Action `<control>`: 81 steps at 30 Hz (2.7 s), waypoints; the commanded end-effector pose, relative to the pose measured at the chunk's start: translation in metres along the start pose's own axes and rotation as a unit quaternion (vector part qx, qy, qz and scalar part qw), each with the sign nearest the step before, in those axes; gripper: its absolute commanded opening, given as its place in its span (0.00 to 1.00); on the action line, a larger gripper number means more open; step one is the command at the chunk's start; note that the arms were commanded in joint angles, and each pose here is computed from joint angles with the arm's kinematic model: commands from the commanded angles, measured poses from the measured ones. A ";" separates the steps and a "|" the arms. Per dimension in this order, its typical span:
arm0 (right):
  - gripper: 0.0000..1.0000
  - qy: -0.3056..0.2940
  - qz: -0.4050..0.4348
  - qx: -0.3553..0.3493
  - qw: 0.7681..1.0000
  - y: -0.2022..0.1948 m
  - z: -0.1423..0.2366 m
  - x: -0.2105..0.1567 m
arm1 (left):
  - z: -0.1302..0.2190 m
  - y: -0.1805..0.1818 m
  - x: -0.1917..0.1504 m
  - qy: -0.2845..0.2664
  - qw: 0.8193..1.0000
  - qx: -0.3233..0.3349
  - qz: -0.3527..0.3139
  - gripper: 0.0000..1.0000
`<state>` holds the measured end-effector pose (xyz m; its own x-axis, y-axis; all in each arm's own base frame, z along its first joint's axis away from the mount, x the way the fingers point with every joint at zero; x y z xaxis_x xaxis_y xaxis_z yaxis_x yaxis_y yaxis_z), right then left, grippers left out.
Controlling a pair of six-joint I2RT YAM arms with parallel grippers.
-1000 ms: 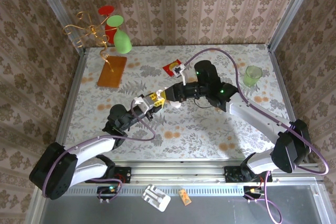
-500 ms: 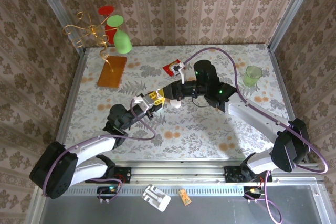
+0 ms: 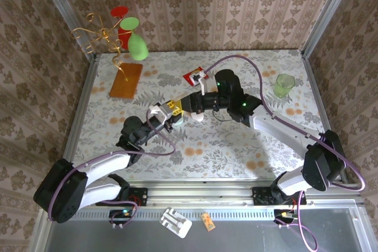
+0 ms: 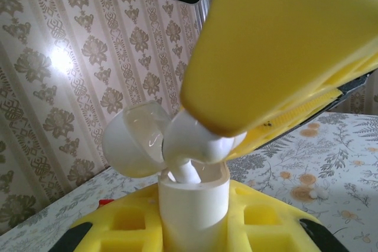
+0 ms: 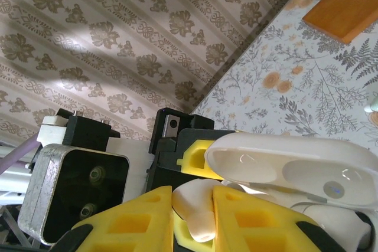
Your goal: Insert wireless bluetooth earbuds into charging case
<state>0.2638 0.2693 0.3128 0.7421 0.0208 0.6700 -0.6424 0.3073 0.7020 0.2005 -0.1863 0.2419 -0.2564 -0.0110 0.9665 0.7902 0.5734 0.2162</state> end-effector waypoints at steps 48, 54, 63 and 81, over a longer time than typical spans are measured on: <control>0.65 -0.062 0.024 -0.074 0.995 0.025 0.044 0.003 | -0.003 0.004 0.025 -0.038 0.999 0.014 0.015 0.00; 0.81 -0.089 0.038 -0.116 0.989 0.019 0.055 0.001 | -0.002 0.003 0.027 -0.041 0.999 0.006 0.018 0.00; 0.90 -0.050 0.056 -0.128 0.989 0.006 0.040 0.001 | -0.005 -0.002 0.035 -0.059 0.997 -0.034 0.034 0.00; 0.70 -0.040 0.016 -0.119 0.992 -0.007 0.024 0.004 | -0.006 -0.001 0.039 -0.056 0.997 -0.035 0.032 0.00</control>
<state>0.2599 0.2422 0.3035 0.7134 -0.0082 0.7007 -0.5886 0.5355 0.6056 0.1971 -0.1900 0.2551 -0.2048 0.0459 0.9777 0.8339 0.5312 0.1498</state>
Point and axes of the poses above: each hand's point on the last joint's axis, 136 mm out from that joint toward the fingers, its own z axis back along the fingers, its own y axis along the line the jaws close on, x = y × z, the point moved 9 cm from there along z, back along the fingers, and after that the axes turned 1 degree about -z, right-handed, at the moved point
